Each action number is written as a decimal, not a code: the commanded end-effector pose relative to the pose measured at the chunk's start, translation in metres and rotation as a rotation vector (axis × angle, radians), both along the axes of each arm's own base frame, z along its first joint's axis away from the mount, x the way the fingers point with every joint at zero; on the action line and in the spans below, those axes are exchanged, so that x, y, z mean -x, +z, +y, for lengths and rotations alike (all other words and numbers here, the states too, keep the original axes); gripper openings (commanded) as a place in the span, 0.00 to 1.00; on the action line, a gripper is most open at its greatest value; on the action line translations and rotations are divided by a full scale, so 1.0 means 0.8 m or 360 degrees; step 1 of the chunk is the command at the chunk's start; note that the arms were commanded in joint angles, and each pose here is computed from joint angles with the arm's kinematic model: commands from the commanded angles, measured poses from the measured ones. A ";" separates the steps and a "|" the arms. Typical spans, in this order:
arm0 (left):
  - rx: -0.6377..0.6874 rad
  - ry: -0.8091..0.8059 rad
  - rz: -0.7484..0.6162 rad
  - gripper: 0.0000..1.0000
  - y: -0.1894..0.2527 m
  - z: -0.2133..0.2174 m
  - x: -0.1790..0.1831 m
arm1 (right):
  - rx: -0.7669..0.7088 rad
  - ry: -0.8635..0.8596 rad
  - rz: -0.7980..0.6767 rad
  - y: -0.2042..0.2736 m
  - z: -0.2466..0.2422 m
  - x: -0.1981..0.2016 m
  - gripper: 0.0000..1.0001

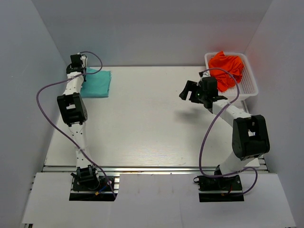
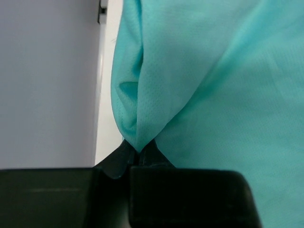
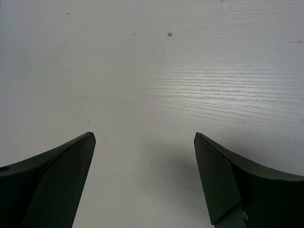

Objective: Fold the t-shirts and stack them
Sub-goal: Put the neatly folded tshirt into the corner of the board with the left arm

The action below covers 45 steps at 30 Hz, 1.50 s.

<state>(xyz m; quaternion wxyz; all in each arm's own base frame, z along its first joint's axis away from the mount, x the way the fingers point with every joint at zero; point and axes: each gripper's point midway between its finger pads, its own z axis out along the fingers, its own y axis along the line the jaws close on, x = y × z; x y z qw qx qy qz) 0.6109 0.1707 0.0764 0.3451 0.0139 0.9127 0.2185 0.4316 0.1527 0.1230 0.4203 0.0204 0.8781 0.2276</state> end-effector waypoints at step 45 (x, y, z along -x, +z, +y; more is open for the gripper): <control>0.1009 -0.0296 -0.0625 1.00 0.199 -0.227 0.073 | -0.0104 0.0223 -0.0239 0.065 0.015 0.050 0.90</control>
